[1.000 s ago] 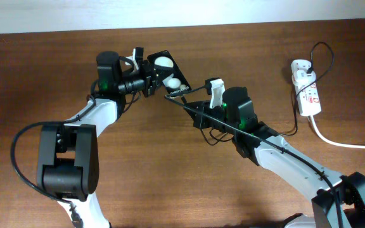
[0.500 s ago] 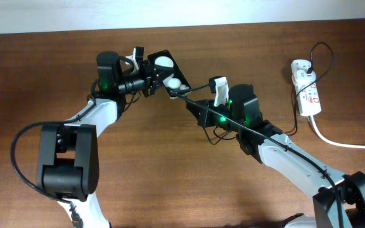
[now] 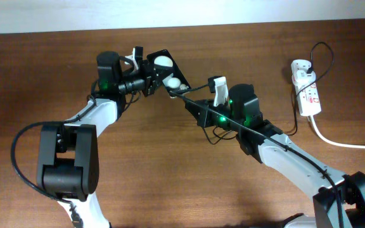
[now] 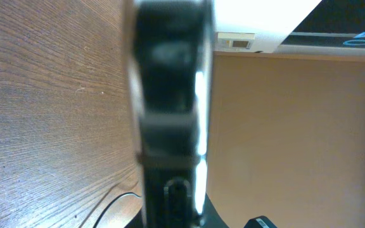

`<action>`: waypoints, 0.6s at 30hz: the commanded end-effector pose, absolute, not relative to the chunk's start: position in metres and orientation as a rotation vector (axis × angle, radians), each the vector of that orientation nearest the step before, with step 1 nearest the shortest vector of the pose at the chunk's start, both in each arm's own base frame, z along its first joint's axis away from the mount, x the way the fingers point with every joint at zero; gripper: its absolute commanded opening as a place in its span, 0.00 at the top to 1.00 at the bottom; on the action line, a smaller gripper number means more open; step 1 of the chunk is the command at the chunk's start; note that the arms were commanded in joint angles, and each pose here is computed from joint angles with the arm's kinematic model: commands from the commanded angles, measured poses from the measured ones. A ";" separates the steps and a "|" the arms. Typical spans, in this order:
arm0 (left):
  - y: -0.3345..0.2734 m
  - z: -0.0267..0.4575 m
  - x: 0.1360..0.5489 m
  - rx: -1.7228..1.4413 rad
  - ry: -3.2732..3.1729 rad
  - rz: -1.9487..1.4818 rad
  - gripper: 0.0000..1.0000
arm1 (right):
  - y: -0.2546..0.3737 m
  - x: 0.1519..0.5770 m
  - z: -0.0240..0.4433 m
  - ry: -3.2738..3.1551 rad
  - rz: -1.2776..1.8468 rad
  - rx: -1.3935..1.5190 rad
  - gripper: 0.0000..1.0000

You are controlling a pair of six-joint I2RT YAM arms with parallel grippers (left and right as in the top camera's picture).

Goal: Plug charger to phone and switch on socket
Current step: 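Push the connector into the phone port held by the left gripper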

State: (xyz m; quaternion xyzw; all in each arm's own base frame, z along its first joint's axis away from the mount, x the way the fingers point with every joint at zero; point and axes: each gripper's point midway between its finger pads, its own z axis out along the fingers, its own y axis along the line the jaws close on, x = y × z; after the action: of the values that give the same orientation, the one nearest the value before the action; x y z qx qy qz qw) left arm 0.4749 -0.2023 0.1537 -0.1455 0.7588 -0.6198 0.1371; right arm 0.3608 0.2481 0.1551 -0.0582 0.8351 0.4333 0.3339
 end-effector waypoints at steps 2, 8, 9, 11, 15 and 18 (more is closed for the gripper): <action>-0.203 0.161 0.477 -0.366 2.175 -1.787 1.00 | 0.248 0.361 0.153 2.187 1.140 -0.156 0.96; -0.203 0.161 0.476 -0.366 2.175 -1.788 1.00 | 0.246 0.363 0.153 2.181 1.124 -0.146 0.96; -0.203 0.161 0.476 -0.365 2.176 -1.788 1.00 | 0.246 0.364 0.153 2.181 1.120 -0.143 0.96; -0.203 0.161 0.476 -0.365 2.176 -1.788 1.00 | 0.245 0.364 0.153 2.181 1.116 -0.140 0.96; -0.205 0.161 0.476 -0.361 2.177 -1.790 1.00 | 0.245 0.365 0.153 2.181 1.113 -0.138 0.96; -0.205 0.161 0.476 -0.361 2.177 -1.790 1.00 | 0.245 0.364 0.152 2.182 1.114 -0.138 0.96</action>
State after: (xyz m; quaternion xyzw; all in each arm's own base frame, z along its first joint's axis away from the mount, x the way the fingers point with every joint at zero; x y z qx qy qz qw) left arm 0.4749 -0.2023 0.1537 -0.1455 0.7588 -0.6198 0.1371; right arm 0.3613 0.2476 0.1549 -0.0570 0.8356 0.4318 0.3348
